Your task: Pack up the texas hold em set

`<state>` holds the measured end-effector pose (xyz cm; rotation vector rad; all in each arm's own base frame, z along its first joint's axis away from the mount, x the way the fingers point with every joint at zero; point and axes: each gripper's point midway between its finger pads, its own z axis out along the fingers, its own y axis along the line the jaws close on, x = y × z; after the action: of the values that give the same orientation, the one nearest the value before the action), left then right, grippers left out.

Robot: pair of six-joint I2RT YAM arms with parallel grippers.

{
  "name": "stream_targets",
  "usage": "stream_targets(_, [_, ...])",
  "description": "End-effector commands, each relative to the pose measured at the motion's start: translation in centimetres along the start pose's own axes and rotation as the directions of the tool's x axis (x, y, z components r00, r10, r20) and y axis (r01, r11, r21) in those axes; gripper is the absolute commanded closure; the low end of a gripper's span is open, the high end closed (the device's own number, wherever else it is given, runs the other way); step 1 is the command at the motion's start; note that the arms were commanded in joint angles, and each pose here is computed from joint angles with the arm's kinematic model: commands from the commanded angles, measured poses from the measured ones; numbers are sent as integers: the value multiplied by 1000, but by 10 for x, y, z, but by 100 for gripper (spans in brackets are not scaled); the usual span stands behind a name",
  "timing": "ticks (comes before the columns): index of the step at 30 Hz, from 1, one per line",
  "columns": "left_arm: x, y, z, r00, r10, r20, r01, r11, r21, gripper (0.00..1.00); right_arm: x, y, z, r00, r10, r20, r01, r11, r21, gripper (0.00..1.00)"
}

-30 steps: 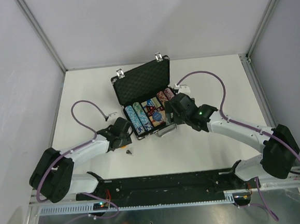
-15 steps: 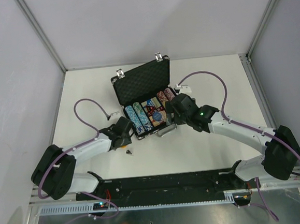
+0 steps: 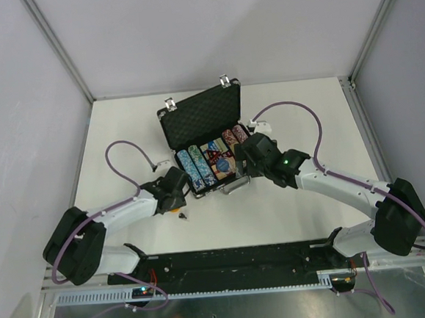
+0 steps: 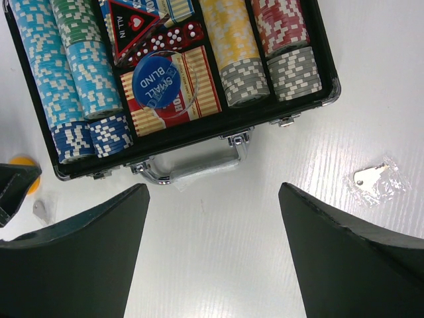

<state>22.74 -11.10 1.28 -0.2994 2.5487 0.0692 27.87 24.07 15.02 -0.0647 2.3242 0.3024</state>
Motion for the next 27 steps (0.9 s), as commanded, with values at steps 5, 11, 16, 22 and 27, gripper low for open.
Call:
stream_targets(5, [-21,-4,-27,999,25,24,-26,1000,13,50,-15,2,-10,998,32,62,-32,999,-11,14])
stream_targets(11, [-42,-11,-39,997,15,75,-18,999,36,50,-15,0,-10,998,31,62,-31,1000,-4,14])
stream_targets(16, [-66,-24,-50,992,16,125,-24,998,59,50,-16,-2,-12,997,33,68,-34,999,3,14])
stream_targets(22, [-108,-54,-65,978,30,208,-50,995,91,50,-21,-8,-18,996,40,86,-42,999,20,14])
stream_targets(27, [-130,-91,-67,967,58,247,-92,987,129,50,-24,-18,-26,994,49,102,-55,997,51,14])
